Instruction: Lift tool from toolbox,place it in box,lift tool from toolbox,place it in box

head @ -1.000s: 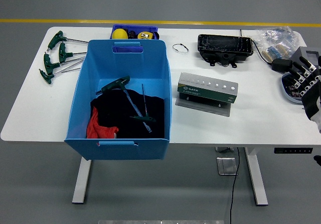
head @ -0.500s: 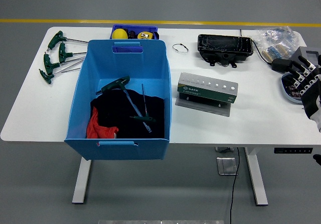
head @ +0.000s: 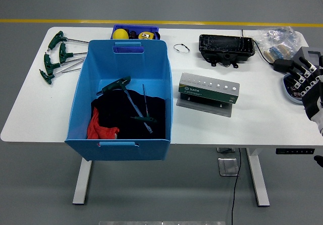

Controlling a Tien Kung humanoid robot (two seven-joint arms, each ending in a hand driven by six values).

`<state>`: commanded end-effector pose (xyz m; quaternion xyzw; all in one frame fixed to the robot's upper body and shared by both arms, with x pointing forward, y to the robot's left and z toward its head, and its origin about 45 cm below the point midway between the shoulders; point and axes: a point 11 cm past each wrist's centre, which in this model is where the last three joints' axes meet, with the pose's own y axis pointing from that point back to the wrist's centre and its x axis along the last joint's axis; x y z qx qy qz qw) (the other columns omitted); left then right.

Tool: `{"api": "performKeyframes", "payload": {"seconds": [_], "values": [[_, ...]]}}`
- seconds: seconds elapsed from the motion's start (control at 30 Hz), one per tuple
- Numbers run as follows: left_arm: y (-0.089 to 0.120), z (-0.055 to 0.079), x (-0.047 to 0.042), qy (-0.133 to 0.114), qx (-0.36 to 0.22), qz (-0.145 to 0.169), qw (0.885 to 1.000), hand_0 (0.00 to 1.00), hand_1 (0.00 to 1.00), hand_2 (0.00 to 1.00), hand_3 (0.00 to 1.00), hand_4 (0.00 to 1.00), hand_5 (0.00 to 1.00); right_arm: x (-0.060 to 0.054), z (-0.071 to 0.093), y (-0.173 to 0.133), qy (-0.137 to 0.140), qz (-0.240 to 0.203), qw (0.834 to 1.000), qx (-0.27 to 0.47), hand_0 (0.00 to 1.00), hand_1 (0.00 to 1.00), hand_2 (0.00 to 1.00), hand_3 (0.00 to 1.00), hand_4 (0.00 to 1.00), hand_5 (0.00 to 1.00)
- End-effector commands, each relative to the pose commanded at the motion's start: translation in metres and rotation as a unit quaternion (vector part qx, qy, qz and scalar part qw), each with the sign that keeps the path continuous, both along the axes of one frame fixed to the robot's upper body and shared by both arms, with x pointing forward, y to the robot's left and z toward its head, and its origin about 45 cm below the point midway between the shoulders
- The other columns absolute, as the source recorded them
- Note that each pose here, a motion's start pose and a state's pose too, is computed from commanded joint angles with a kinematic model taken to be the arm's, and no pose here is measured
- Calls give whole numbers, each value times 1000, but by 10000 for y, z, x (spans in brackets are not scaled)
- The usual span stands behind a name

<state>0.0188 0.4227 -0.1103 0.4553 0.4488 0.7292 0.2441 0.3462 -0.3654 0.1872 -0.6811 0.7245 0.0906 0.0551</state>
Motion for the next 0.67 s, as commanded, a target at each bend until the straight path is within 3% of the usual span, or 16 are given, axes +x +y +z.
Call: {"api": "performKeyframes", "payload": {"seconds": [0.67], "values": [[2, 0, -2, 1, -1, -2, 1000, 512, 486, 526, 756, 804, 789, -11, -32, 14, 4, -2, 1000, 3, 846, 814, 843, 860, 998, 998]]}}
